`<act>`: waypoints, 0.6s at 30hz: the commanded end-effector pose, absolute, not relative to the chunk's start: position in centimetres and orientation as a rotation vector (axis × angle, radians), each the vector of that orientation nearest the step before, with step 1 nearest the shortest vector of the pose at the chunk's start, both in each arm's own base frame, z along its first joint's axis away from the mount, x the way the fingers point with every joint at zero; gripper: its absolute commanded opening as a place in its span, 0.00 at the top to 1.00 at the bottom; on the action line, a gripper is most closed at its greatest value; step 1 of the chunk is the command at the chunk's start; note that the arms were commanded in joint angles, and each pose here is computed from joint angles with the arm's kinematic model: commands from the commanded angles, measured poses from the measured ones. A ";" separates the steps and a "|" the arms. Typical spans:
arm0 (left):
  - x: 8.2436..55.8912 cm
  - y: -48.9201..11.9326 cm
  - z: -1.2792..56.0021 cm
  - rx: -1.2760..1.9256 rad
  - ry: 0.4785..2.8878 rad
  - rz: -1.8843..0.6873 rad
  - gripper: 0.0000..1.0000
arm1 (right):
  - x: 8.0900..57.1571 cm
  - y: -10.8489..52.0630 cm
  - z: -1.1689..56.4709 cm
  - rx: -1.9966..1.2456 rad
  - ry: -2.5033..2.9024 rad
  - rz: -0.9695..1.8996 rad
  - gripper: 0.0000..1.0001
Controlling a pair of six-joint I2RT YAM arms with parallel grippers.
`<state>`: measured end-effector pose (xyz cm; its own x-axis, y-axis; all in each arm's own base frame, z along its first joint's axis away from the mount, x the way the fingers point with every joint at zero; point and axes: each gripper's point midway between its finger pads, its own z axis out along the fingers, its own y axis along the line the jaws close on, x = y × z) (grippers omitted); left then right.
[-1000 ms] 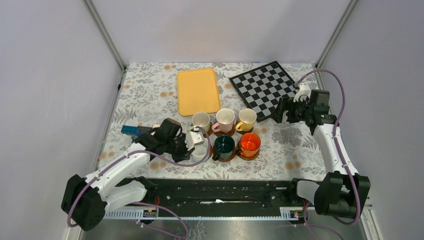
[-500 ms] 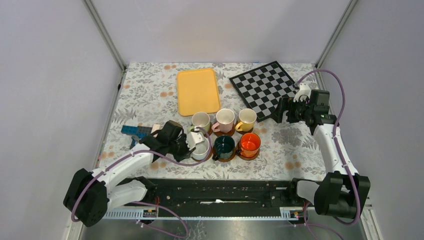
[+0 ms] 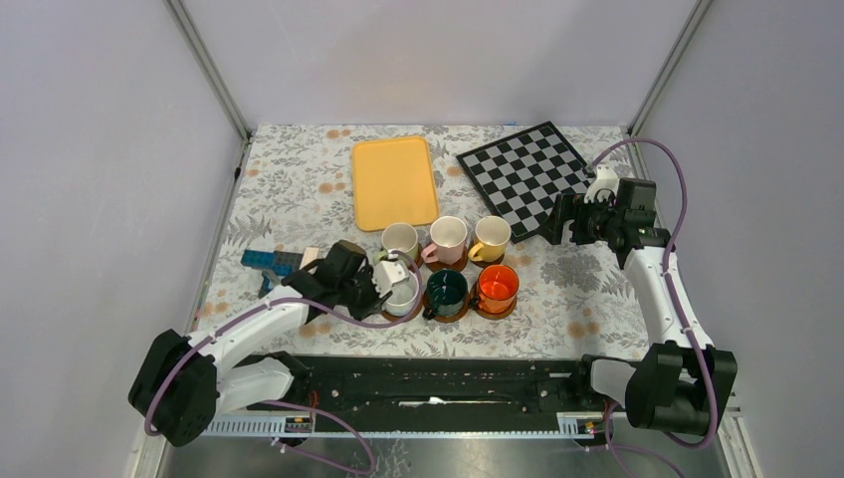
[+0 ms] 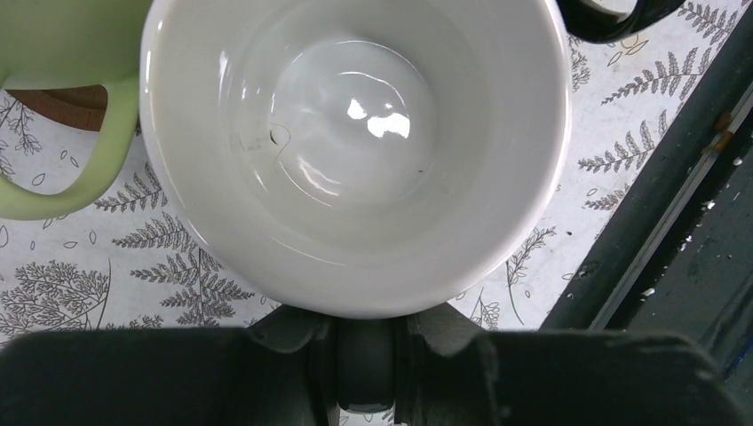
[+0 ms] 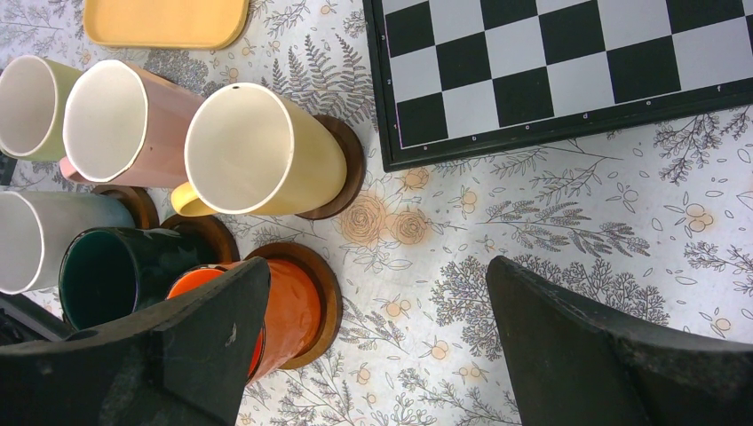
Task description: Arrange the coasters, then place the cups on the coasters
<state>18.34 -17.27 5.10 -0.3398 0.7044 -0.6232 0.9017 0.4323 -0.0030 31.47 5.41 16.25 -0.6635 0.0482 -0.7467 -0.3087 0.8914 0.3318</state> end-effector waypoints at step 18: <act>17.9 -16.9 9.3 1.497 1.982 -0.518 0.48 | 31.6 5.0 16.9 -0.217 2.202 0.519 0.02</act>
